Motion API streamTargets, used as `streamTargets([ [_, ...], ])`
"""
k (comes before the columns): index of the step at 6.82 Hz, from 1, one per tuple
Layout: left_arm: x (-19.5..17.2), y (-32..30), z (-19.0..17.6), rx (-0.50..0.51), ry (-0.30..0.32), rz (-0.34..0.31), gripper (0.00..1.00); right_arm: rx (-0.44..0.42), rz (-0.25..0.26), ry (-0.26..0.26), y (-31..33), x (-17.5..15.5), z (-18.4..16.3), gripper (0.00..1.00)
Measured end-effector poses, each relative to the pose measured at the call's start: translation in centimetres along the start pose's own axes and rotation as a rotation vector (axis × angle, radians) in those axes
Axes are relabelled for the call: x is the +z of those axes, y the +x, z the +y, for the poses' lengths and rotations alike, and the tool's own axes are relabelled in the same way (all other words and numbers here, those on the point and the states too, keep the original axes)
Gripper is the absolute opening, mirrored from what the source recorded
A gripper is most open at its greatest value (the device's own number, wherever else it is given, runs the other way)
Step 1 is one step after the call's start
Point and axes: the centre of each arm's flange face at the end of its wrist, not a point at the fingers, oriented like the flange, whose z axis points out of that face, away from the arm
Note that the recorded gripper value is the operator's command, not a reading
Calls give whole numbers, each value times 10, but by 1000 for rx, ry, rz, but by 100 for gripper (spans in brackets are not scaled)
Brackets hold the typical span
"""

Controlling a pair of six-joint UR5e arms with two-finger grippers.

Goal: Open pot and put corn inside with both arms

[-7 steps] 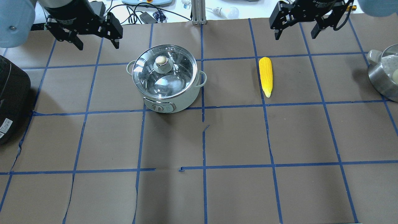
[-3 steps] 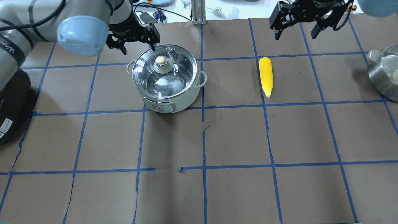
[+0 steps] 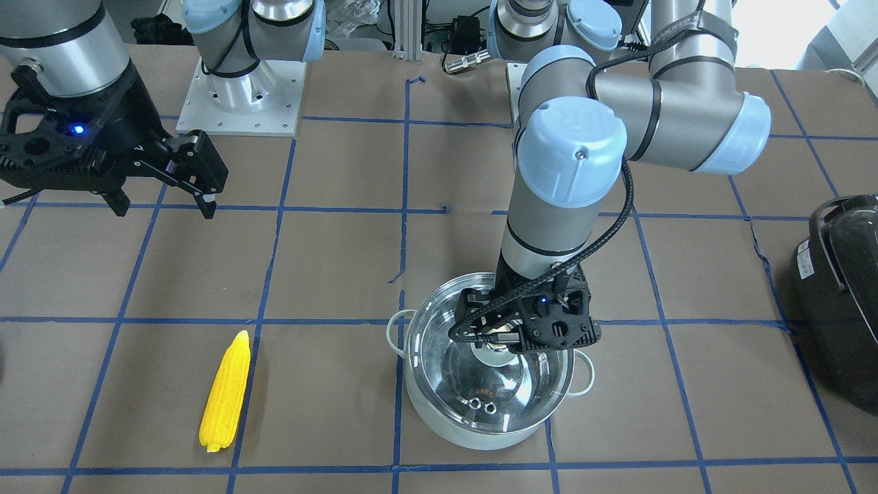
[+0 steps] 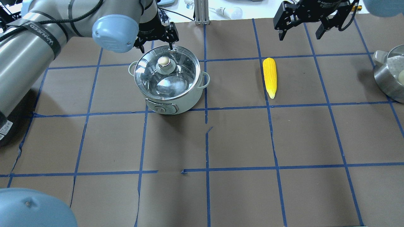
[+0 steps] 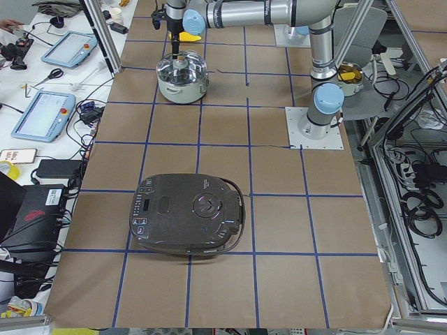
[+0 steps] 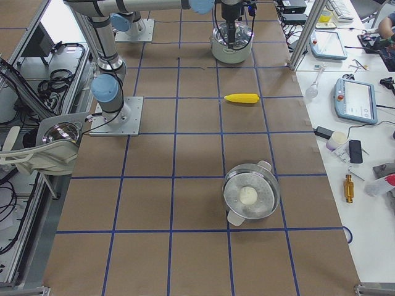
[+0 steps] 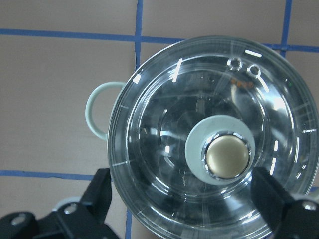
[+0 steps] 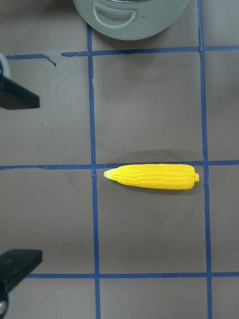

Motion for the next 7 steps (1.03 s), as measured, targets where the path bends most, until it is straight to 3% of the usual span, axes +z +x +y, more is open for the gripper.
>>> streamTargets([
  [1, 18, 4, 3, 3, -26, -3, 95, 0, 0, 0, 0, 0, 0, 100],
  [4, 39, 5, 8, 21, -51, -6, 65, 1, 0, 0, 1, 0, 0, 100],
  [5, 41, 5, 7, 21, -52, -5, 42, 1, 0, 0, 1, 0, 0, 100],
  [6, 39, 6, 7, 17, -51, 2, 28, 1, 0, 0, 1, 0, 0, 100],
  [7, 36, 7, 7, 11, -51, 19, 21, 2, 0, 0, 1, 0, 0, 100],
])
